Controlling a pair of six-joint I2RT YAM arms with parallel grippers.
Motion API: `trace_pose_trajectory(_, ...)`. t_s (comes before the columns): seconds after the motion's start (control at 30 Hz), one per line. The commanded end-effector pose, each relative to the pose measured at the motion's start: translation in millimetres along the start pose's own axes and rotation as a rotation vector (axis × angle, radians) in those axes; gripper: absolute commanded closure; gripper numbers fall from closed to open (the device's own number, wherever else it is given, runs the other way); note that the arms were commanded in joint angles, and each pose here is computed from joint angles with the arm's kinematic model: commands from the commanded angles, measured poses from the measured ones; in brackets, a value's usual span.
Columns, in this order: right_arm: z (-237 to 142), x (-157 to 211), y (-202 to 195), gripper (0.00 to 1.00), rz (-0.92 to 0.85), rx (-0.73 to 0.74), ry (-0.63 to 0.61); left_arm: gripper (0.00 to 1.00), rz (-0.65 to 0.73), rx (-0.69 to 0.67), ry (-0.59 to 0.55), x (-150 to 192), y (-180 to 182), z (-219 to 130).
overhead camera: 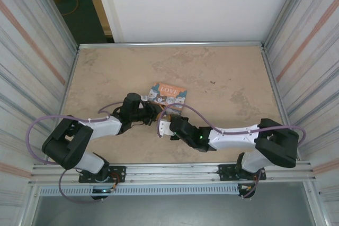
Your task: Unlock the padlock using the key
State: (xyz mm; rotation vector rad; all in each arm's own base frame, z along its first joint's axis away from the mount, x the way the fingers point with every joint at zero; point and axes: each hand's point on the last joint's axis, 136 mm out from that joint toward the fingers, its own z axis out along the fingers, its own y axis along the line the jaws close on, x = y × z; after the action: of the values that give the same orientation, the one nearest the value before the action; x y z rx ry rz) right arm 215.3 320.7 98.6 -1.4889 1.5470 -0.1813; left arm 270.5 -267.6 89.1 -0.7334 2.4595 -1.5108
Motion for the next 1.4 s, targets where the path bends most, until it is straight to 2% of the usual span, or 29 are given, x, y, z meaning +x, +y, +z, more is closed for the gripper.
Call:
trace_pose_trajectory(0.0, 5.5, -15.0, -15.0, 0.67, 0.026, 0.034, -0.036, 1.00, 0.048, 0.075, 0.005, -1.1, -26.1, -3.4)
trace_pose_trajectory(0.93, 23.7, -22.5, -19.1, 0.83, 0.042, 0.050, -0.040, 1.00, 0.031, 0.081, 0.004, -0.8, -21.6, -1.2)
trace_pose_trajectory(1.37, 32.1, -18.3, -19.4, 0.95, 0.048, 0.073, -0.024, 1.00, 0.033, 0.087, 0.010, 2.5, -23.1, -1.4)
